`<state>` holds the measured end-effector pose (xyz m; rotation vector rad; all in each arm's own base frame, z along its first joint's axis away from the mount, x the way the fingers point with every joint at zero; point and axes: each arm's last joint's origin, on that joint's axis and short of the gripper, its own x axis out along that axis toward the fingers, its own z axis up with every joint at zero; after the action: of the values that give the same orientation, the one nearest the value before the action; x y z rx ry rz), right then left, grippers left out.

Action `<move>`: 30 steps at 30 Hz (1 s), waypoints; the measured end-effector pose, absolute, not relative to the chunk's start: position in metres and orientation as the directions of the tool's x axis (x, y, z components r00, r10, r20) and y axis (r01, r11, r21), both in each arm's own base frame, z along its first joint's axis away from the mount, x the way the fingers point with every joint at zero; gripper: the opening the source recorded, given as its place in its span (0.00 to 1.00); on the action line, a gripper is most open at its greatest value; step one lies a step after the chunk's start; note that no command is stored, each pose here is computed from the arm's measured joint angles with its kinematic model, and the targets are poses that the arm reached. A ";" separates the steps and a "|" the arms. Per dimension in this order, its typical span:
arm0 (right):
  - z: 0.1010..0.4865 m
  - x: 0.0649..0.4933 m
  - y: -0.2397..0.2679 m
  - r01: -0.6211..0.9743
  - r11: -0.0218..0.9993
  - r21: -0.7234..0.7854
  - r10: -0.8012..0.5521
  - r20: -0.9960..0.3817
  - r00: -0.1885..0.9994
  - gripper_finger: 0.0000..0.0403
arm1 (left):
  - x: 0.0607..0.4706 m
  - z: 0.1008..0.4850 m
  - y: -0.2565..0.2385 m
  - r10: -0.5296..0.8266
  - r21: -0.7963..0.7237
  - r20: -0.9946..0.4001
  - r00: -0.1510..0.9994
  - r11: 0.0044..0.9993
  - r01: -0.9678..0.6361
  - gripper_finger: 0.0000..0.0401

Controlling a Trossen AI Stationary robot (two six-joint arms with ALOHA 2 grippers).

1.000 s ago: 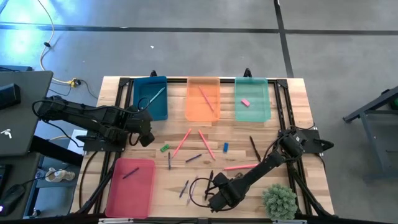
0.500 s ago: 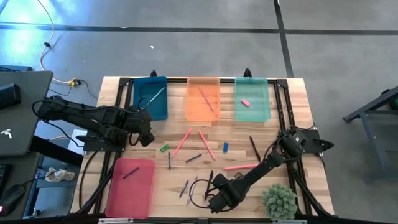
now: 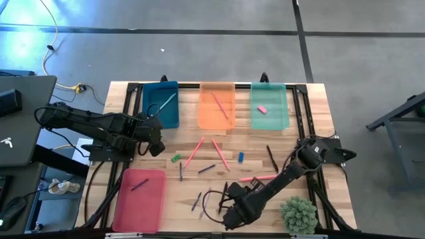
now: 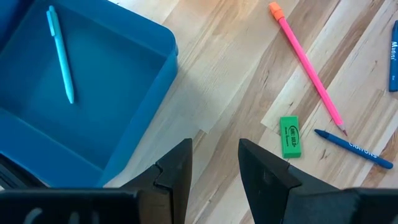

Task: Sort crayons/erasers/pens/pencils in bins
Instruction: Put the orange eraser into the green bin

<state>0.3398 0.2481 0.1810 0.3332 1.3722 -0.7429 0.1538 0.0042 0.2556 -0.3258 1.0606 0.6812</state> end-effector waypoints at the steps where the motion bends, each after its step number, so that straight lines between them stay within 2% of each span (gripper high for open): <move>1: 0.184 0.339 0.245 0.648 0.727 -0.229 -0.305 -0.952 0.006 0.13 | 0.154 0.256 0.004 0.353 0.071 -0.882 0.312 0.753 -0.654 0.29; 7: 0.205 0.342 0.226 0.634 0.689 -0.353 -0.429 -0.902 -0.036 0.13 | 0.154 0.256 0.004 0.352 0.070 -0.883 0.312 0.754 -0.653 0.29; 22: 0.230 0.362 0.157 0.578 0.705 -0.411 -0.499 -0.866 -0.007 0.13 | 0.154 0.255 0.004 0.348 0.067 -0.884 0.312 0.755 -0.652 0.29; 30: 0.237 0.335 0.091 0.609 0.629 -0.484 -0.545 -0.833 -0.099 0.13 | 0.154 0.255 0.004 0.348 0.068 -0.884 0.311 0.755 -0.652 0.29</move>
<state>0.3348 0.0909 0.2365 0.0596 1.3609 -0.9692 0.1537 0.0040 0.2554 -0.3298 1.0646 0.6763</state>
